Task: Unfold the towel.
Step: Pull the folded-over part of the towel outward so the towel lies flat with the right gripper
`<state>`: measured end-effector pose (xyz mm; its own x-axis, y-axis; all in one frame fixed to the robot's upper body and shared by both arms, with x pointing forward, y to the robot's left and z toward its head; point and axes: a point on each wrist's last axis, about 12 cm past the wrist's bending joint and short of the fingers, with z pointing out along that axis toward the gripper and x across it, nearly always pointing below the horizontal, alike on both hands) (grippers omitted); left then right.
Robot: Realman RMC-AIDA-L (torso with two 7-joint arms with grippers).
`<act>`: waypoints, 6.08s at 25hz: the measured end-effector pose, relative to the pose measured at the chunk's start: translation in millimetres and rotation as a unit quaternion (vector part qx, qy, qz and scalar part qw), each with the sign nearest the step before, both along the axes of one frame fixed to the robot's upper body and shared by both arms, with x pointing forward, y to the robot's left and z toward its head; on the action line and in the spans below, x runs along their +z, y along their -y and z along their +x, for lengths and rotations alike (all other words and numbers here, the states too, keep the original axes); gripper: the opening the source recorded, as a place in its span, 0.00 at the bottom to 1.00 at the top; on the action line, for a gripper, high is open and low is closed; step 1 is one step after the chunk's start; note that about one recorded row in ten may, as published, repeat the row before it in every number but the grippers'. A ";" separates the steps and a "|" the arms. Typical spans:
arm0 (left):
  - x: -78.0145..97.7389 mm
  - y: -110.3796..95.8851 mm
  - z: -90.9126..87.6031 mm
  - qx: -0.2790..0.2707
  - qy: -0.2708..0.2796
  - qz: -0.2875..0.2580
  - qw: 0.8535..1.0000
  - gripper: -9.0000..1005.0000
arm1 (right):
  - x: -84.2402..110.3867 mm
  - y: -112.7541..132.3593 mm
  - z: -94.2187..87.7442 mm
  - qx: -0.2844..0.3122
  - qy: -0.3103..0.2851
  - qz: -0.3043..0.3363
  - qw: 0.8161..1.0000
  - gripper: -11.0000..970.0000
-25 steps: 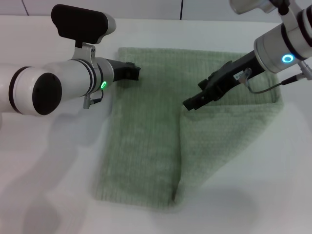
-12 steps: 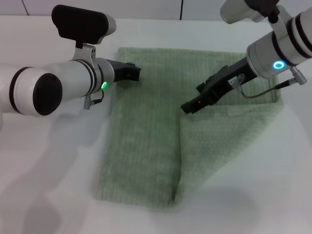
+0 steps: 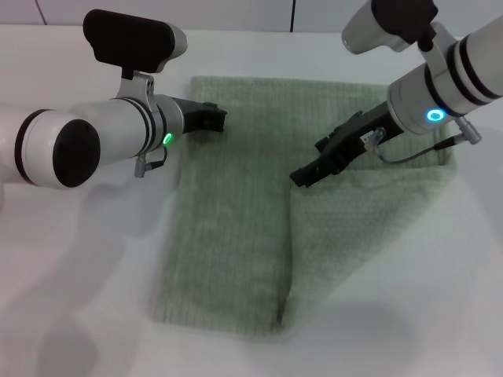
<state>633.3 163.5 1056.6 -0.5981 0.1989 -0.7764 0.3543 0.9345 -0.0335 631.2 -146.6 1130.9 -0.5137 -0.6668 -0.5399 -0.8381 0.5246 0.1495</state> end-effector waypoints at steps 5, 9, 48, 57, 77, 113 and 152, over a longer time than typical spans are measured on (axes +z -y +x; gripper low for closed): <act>0.2 0.2 0.1 0.000 0.000 0.000 1.000 0.01 | -4.6 -4.3 1.1 0.004 0.004 -0.004 1.000 0.83; 0.3 0.2 0.2 0.000 0.000 0.000 1.000 0.01 | -7.8 -7.8 1.8 0.007 0.006 -0.005 1.000 0.83; 1.0 1.0 -0.4 0.000 0.002 -0.004 1.000 0.01 | -19.1 -18.4 -1.7 0.019 -0.006 -0.017 1.000 0.57; 1.1 0.4 -0.2 0.000 0.002 -0.004 1.000 0.01 | -19.1 -18.4 -1.5 0.017 -0.007 -0.017 1.000 0.52; 0.5 -0.5 -0.5 0.002 0.001 -0.004 1.000 0.01 | -18.5 -18.2 -1.6 0.019 -0.009 -0.021 1.000 0.14; 0.0 -2.5 -1.2 0.003 0.001 -0.004 1.000 0.01 | 36.9 -1.7 -28.1 0.053 0.012 -0.020 0.998 0.04; 0.2 -2.5 -2.3 0.001 -0.001 -0.003 1.000 0.01 | 91.5 32.6 -93.6 0.041 -0.020 -0.086 0.995 0.04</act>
